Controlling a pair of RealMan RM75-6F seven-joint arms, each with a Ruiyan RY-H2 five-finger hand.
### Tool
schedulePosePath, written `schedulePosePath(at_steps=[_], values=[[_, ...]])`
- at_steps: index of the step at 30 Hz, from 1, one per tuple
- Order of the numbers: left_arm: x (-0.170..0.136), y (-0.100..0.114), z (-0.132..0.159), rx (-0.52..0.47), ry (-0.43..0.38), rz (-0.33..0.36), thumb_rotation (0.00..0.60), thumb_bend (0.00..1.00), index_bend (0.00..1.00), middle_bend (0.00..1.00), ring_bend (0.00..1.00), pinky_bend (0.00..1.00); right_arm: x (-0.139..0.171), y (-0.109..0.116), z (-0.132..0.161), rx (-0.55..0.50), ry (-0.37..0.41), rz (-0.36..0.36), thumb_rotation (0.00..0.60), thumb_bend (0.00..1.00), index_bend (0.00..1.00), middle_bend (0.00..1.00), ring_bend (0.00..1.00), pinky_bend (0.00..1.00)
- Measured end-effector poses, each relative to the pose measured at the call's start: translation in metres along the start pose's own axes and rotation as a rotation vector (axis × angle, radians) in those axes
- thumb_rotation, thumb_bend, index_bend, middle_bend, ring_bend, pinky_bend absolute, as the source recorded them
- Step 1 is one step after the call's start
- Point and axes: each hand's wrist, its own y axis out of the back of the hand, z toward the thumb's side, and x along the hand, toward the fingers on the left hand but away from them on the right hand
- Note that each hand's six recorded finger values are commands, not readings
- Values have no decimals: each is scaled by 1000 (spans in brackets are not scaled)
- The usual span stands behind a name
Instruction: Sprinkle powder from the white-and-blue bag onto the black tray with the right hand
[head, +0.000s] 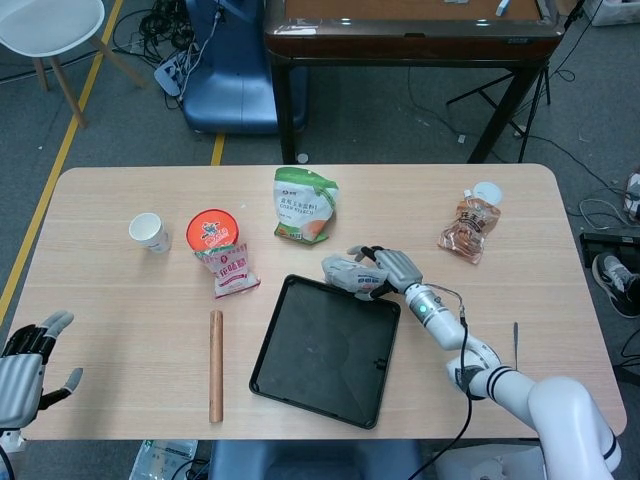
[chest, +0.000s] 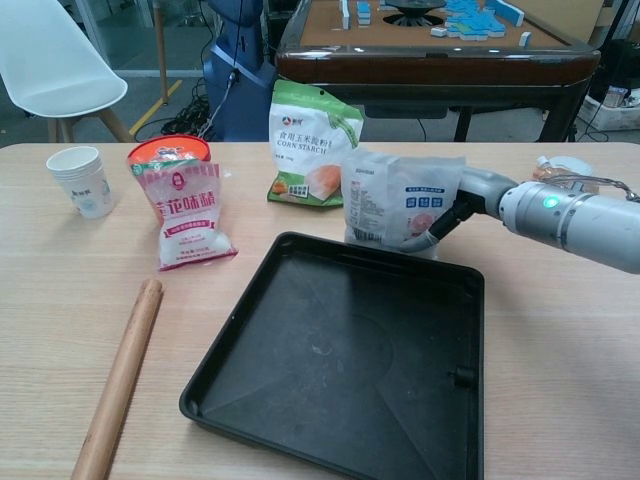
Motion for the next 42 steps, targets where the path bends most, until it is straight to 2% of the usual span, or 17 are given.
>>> schedulePosePath(at_steps=[3, 6, 16, 20, 27, 35, 38, 42], values=[[1, 0, 0, 0, 0, 0, 600, 270, 162, 145, 193, 107, -3, 0, 0, 0, 4, 4, 600, 279, 283, 361, 221, 247], [1, -1, 0, 1, -2, -2, 600, 270, 162, 145, 193, 107, -5, 0, 0, 6, 6, 1, 600, 382, 364, 411, 279, 298], [1, -1, 0, 0, -3, -1, 600, 269, 162, 145, 193, 107, -10, 11, -6, 9, 11, -59, 600, 764, 629, 604, 531, 652], [1, 0, 0, 0, -5, 2, 600, 270, 162, 145, 193, 107, -7, 16, -5, 9, 35, -84, 600, 894, 688, 657, 593, 712], [1, 2, -1, 4, -4, 6, 600, 270, 162, 145, 193, 107, 5, 34, -6, 94, 90, -98, 600, 925, 749, 714, 662, 759], [1, 1, 0, 3, -11, 6, 600, 270, 162, 145, 193, 107, 28, 55, 7, 241, 163, -69, 600, 925, 792, 754, 703, 789], [1, 1, 0, 3, -13, 4, 600, 270, 162, 145, 193, 107, 40, 64, 18, 322, 195, -56, 600, 925, 803, 766, 715, 794], [0, 0, 1, -1, -18, 3, 600, 270, 162, 145, 193, 107, 57, 75, 32, 483, 230, -45, 600, 925, 807, 770, 720, 797]])
